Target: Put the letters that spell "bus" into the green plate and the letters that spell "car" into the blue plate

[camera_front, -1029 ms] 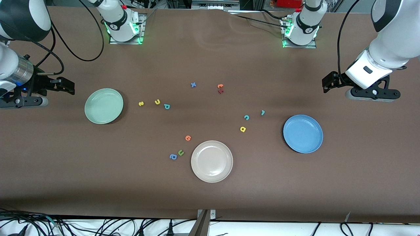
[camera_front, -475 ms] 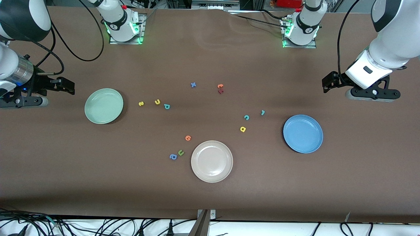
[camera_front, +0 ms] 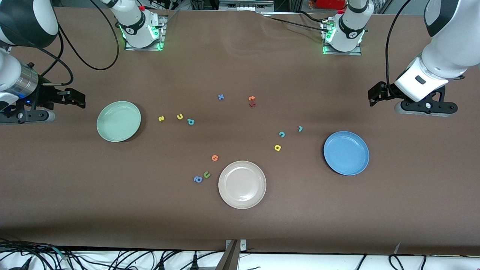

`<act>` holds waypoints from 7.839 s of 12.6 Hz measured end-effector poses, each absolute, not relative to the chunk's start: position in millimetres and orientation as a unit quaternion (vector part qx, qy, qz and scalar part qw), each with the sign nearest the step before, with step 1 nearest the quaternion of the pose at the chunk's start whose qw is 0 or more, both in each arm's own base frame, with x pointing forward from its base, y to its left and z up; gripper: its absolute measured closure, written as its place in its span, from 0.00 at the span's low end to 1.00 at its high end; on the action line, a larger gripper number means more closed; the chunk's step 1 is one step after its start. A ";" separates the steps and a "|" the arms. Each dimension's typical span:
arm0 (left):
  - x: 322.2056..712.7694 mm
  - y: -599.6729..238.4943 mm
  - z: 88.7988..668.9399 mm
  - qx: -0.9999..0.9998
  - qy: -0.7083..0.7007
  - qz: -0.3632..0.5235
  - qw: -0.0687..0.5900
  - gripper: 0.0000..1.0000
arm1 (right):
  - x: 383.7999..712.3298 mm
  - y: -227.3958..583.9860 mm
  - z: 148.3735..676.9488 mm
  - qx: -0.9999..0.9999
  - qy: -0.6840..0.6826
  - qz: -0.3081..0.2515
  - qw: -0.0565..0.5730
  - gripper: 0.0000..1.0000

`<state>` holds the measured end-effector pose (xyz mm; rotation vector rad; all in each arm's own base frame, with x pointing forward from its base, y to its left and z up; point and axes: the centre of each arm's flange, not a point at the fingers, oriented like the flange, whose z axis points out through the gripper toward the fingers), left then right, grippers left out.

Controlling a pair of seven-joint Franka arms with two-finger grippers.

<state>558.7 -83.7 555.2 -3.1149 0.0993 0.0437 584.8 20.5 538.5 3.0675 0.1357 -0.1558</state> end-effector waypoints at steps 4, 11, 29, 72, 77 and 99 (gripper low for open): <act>558.7 -83.7 555.2 -0.999 0.032 0.014 0.012 0.00 | 584.8 20.4 538.5 0.997 0.044 -0.051 0.034 0.00; 558.7 -83.7 555.2 -0.999 0.032 0.014 0.012 0.00 | 584.8 20.4 538.5 0.997 0.044 -0.051 0.034 0.00; 558.0 -83.5 553.6 -0.999 0.032 0.019 0.013 0.00 | 584.8 20.5 538.5 0.997 0.044 -0.051 0.034 0.00; 562.8 -108.4 512.5 -0.996 0.055 0.068 0.015 0.00 | 517.7 166.7 229.9 0.997 -0.051 -0.062 -0.013 0.01; 576.2 -169.6 442.4 -0.994 0.051 0.092 0.017 0.00 | 516.3 167.0 210.7 0.997 -0.039 -0.069 -0.017 0.01; 505.9 -260.3 165.8 -0.997 0.052 0.046 0.037 0.23 | 504.1 154.7 165.1 0.993 0.014 -0.120 -0.015 0.31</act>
